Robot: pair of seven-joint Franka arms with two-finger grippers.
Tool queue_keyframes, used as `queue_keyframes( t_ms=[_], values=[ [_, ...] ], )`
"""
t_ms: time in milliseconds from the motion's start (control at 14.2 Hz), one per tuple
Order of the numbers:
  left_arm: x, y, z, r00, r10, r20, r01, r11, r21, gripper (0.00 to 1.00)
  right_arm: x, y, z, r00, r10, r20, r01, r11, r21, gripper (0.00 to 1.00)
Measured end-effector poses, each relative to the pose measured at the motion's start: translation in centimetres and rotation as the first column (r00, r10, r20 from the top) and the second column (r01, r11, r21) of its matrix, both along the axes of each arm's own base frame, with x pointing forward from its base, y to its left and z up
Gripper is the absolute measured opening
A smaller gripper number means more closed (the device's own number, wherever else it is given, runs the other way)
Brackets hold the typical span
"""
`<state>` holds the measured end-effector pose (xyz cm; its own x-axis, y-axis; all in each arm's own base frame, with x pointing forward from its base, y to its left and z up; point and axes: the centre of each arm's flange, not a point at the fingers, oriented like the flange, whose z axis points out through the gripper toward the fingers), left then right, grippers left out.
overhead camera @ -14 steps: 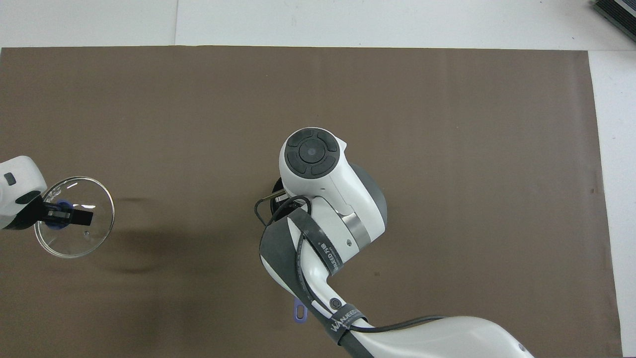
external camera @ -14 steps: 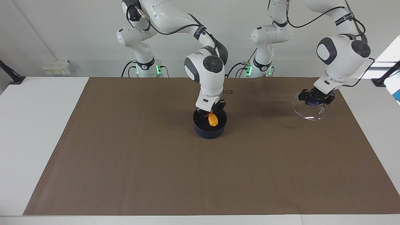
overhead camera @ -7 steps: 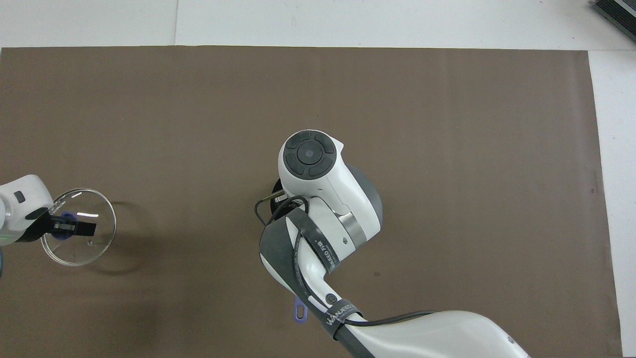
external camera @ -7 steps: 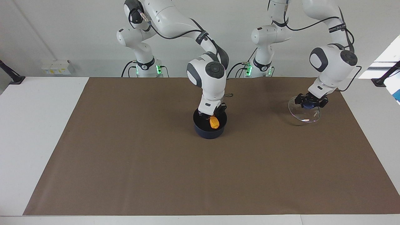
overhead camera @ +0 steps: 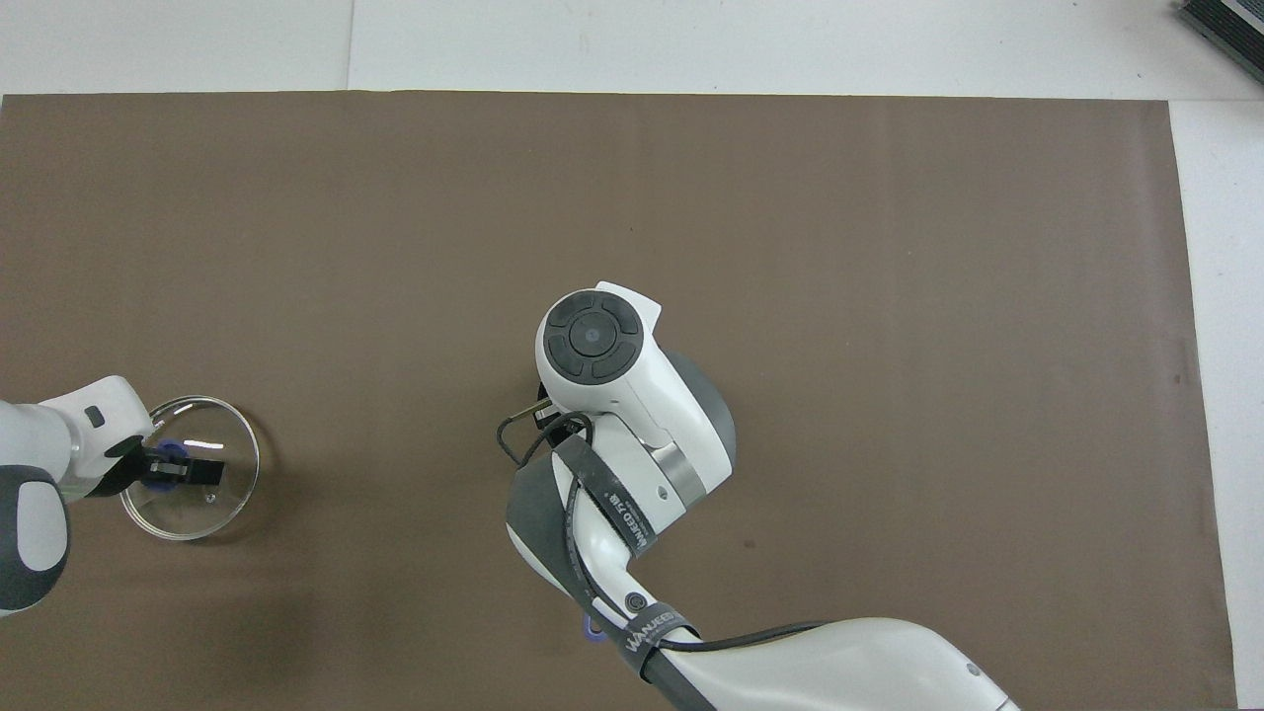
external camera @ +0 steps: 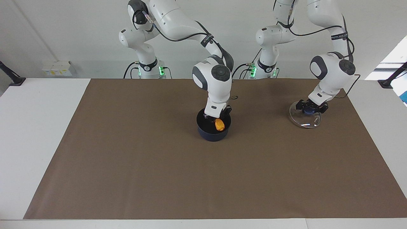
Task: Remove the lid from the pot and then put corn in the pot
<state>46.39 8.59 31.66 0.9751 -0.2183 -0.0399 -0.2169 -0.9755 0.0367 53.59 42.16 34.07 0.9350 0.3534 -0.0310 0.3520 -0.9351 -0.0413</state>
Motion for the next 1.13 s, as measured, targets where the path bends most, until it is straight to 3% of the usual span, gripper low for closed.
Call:
queue_keyframes(
  t_ms=[141,353,495,707,848,918,1130],
  values=[
    [0.0,-0.1,0.0,1.000,-0.003,0.000,0.003,1.000,0.000,0.48,-0.1,-0.2,-0.5,1.000,-0.002,-0.001,0.002,1.000,-0.002,0.36],
    [0.6,-0.1,0.6,1.000,-0.004,0.017,0.004,1.000,0.003,0.84,-0.1,-0.3,-0.6,1.000,-0.003,0.000,0.003,1.000,-0.001,0.36],
    [1.8,0.1,2.0,0.999,-0.004,0.045,0.004,1.000,0.008,1.00,-0.1,-0.3,-0.7,1.000,-0.003,0.000,0.003,1.000,-0.002,0.52],
    [4.2,-0.7,5.7,0.997,0.030,0.070,-0.031,0.999,0.010,1.00,0.0,-0.4,-0.5,1.000,-0.003,0.004,0.003,1.000,-0.003,0.80],
    [6.0,-2.7,9.0,0.995,0.063,0.082,-0.064,0.998,0.008,1.00,0.3,-0.7,0.6,1.000,-0.008,0.019,0.008,1.000,0.004,0.86],
    [6.8,-3.9,10.6,0.992,0.091,0.085,-0.092,0.996,0.005,1.00,0.5,-1.0,1.7,0.999,-0.013,0.032,0.013,1.000,0.013,0.97],
    [8.5,-6.9,15.3,0.984,0.151,0.091,-0.152,0.988,-0.002,1.00,1.9,-4.0,7.2,0.995,-0.062,0.076,0.058,0.997,0.048,1.00]
  ],
)
